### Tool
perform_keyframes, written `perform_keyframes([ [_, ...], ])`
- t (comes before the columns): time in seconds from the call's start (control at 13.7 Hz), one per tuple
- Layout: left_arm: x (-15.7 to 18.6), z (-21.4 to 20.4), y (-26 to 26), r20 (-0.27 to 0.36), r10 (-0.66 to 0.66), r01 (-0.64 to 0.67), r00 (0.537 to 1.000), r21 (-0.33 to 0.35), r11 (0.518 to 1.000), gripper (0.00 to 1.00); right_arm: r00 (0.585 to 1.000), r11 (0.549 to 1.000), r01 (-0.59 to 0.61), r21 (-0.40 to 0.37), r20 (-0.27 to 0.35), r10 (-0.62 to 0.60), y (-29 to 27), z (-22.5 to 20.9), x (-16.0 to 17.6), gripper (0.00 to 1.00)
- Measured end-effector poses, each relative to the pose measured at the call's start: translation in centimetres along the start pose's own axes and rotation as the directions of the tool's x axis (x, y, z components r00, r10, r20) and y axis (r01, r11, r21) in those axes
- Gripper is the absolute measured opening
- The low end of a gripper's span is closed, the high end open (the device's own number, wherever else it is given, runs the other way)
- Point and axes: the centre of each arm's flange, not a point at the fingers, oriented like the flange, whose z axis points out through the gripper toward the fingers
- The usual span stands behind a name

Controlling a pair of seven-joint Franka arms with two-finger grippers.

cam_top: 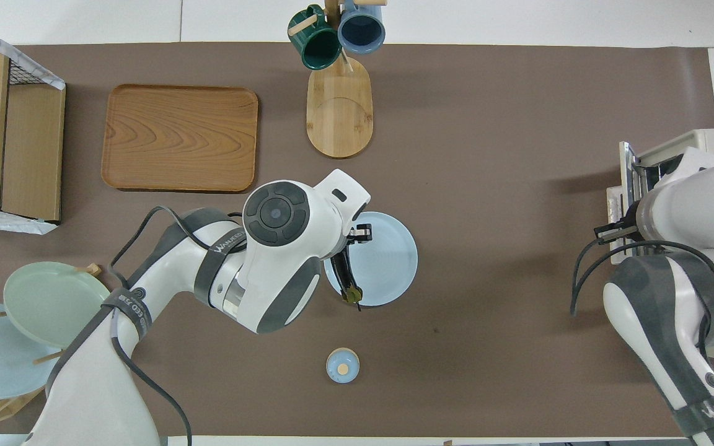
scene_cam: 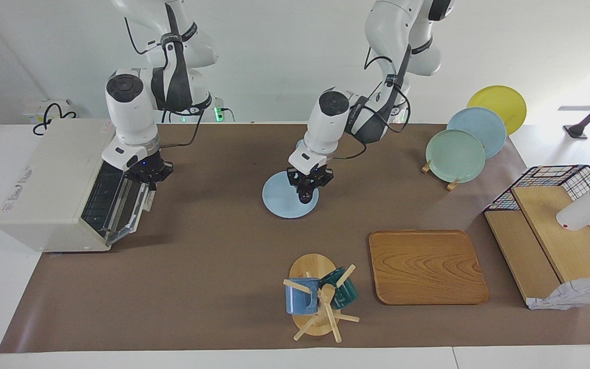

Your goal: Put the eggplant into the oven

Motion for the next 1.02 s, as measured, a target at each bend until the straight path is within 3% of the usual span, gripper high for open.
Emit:
perform_keyframes([
  [0.29,-1.0,3.5,1.4,0.003,0.022,-0.022,1.000,-0.005,1.000,0.43,0.998,1.000,0.009,0.007,-0.060,-0.009,-1.6,3.2,0.0,0.01],
  [0.66,-0.9,3.7,1.3,0.002,0.019,-0.019,1.000,-0.005,1.000,0.43,0.997,1.000,0.011,0.012,-0.073,-0.010,-2.6,5.5,0.2,0.01],
  [0.87,-0.8,3.6,1.3,0.001,0.018,-0.018,1.000,-0.005,1.000,0.68,0.997,1.000,0.008,0.018,-0.072,-0.007,-3.4,8.9,0.4,0.01],
  [1.02,-0.4,3.2,1.1,-0.007,0.012,-0.012,1.000,-0.007,1.000,0.94,0.997,1.000,0.009,0.016,-0.081,-0.007,-3.3,9.8,0.8,0.01],
])
